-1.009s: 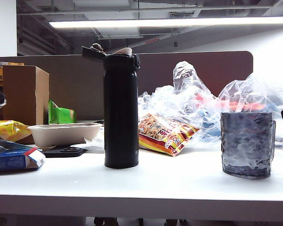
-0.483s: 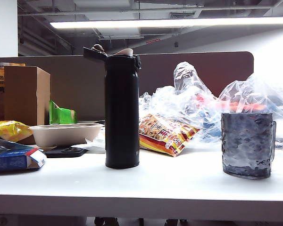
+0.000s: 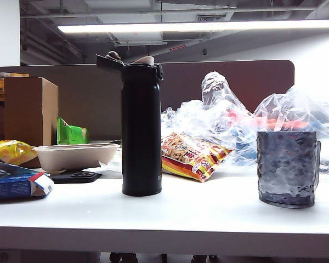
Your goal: Pick up the black thermos, pour some water into the cup, then place the black thermos back on the table.
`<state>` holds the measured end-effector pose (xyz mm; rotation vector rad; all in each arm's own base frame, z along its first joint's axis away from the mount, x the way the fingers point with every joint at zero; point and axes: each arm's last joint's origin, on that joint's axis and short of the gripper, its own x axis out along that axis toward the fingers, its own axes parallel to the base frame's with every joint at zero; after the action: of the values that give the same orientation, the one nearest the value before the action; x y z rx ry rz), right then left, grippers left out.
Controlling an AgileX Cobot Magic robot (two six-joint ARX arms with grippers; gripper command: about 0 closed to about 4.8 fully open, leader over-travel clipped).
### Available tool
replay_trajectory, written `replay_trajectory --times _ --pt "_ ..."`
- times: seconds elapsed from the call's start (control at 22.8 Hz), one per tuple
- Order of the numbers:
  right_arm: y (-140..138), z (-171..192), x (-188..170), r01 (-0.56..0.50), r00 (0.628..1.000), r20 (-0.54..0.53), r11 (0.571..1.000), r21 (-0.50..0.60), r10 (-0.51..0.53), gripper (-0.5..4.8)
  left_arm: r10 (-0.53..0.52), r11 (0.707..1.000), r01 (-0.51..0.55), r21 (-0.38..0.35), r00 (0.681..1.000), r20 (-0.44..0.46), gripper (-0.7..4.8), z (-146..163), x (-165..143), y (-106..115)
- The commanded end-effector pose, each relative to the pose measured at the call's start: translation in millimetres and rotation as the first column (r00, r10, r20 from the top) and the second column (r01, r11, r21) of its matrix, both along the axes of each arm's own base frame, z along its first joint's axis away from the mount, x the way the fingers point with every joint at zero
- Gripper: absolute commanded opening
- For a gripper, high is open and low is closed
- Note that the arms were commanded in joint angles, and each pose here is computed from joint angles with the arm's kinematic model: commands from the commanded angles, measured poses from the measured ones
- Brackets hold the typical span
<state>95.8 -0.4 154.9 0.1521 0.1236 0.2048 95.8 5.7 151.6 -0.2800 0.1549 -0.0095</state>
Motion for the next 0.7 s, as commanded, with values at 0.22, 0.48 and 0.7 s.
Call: replay_trajectory --times 0.22,0.48,0.7 --pt "0.1 0.5 0.3 -0.005 1.000 0.015 1.000 0.000 0.005 0.73 -0.009 1.000 0.009 -0.004 1.000 -0.012 -0.05 -1.4 -0.1 -0.3" --pt "0.1 0.4 0.3 -0.005 1.000 0.014 1.000 0.000 0.005 0.73 -0.010 1.000 0.010 0.001 1.000 -0.011 -0.05 -1.3 0.0 -0.4" --pt "0.1 0.4 0.3 -0.005 1.000 0.014 1.000 0.000 0.005 0.73 -0.001 0.993 0.000 0.121 1.000 0.006 -0.05 0.1 0.2 0.4"
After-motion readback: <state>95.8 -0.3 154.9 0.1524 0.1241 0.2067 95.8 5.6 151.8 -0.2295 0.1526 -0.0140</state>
